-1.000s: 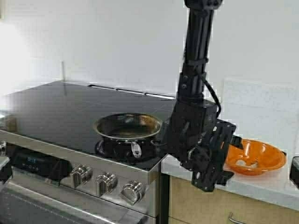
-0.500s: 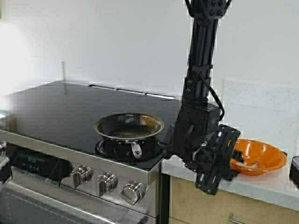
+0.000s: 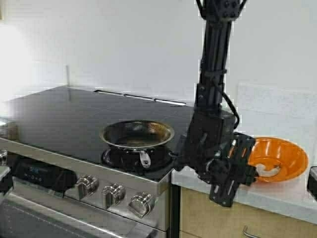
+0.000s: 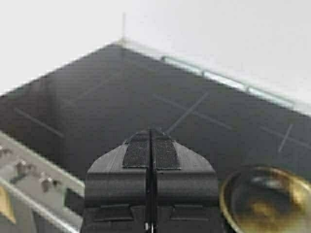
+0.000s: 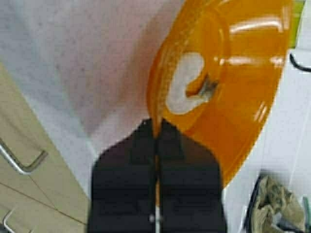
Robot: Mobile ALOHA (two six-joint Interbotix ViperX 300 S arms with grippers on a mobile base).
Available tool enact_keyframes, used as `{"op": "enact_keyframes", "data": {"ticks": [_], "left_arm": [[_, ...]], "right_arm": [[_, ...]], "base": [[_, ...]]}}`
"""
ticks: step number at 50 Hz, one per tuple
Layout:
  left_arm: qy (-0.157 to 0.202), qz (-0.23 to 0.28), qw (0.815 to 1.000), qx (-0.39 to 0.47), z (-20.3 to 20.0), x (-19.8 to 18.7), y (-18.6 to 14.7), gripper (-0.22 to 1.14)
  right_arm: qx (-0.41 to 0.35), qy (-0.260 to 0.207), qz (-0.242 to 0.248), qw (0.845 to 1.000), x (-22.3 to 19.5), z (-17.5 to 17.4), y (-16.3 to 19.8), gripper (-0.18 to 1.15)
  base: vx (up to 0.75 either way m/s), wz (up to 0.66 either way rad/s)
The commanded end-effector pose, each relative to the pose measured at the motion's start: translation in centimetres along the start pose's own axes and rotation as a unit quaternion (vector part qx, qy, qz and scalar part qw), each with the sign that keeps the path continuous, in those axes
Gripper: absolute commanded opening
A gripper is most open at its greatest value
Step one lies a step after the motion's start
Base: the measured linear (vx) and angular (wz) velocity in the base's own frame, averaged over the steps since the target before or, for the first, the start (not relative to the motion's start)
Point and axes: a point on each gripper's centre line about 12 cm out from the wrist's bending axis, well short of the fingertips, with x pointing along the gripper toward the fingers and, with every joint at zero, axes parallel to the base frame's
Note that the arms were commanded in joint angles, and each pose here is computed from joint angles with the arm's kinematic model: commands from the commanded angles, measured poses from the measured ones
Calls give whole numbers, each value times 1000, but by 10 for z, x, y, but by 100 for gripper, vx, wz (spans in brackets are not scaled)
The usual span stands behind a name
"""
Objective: Add oil to the pan and cook the shrimp and serve it
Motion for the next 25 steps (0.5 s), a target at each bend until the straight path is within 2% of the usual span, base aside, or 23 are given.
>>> {"op": "enact_keyframes", "data": {"ticks": [1, 5, 14, 19, 25], "left_arm": [[-8, -1, 1000, -1, 6, 2, -1, 3], [-7, -1, 1000, -1, 6, 2, -1, 3], [-7, -1, 1000, -2, 6, 2, -1, 3], [-8, 0, 1000, -3, 6, 2, 0, 3], [-8, 0, 1000, -4, 7, 2, 0, 3]], "right_arm": [[31, -44, -2, 999, -27, 23, -24, 5], [44, -72, 4, 996, -42, 37, -37, 5], [86, -124, 55, 987, -77, 73, -74, 5], [122, -162, 87, 975, -97, 95, -101, 5], [143, -224, 142, 953, -127, 124, -130, 5]], "base": [[0, 0], [0, 0], [0, 0], [0, 0], [0, 0]]}}
